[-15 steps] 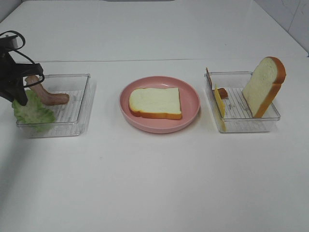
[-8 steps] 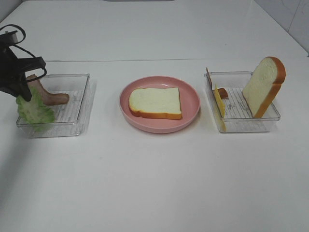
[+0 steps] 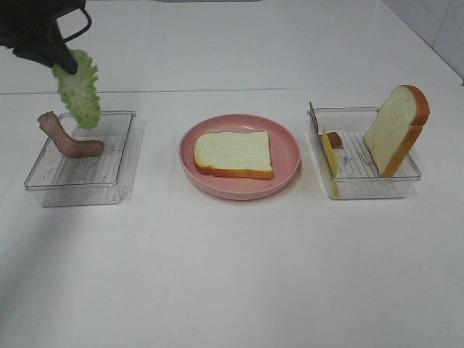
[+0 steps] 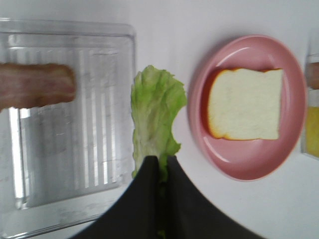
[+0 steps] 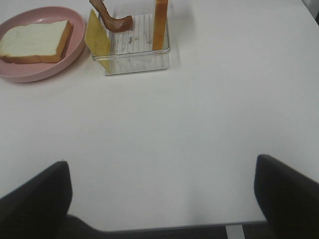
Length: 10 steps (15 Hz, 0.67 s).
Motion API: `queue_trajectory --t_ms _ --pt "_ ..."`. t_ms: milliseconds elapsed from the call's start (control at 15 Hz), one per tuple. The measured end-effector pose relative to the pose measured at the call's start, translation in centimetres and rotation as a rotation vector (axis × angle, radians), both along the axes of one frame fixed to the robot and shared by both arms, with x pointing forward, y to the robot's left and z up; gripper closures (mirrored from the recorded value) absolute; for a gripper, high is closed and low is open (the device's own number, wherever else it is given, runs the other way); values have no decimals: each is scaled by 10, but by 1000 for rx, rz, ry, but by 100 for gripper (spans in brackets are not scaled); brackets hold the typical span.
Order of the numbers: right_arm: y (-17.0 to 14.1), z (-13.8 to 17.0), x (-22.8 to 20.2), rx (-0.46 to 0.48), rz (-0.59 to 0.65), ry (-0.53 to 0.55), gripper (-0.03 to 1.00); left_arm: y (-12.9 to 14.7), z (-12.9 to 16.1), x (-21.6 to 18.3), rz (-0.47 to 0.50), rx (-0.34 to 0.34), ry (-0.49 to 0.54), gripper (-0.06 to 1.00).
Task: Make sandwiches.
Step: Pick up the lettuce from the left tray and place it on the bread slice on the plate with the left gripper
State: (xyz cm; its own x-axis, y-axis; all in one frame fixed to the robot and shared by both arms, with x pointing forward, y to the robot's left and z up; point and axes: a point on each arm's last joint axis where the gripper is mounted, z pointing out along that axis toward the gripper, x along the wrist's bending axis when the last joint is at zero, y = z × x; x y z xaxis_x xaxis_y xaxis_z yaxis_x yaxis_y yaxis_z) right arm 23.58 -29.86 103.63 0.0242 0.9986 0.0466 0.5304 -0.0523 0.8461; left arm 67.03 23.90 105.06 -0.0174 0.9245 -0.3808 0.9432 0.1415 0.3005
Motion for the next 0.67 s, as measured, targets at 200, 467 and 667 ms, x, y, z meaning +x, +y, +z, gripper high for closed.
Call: queue_trajectory --t_ms 200,467,667 --pt "0 0 0 0 0 0 0 -53 7 1 -40 -103 -88 94" --pt "0 0 0 0 0 0 0 -117 -19 8 -59 -265 -122 94" --pt "0 0 0 0 0 0 0 -152 -44 10 -71 -337 -116 94"
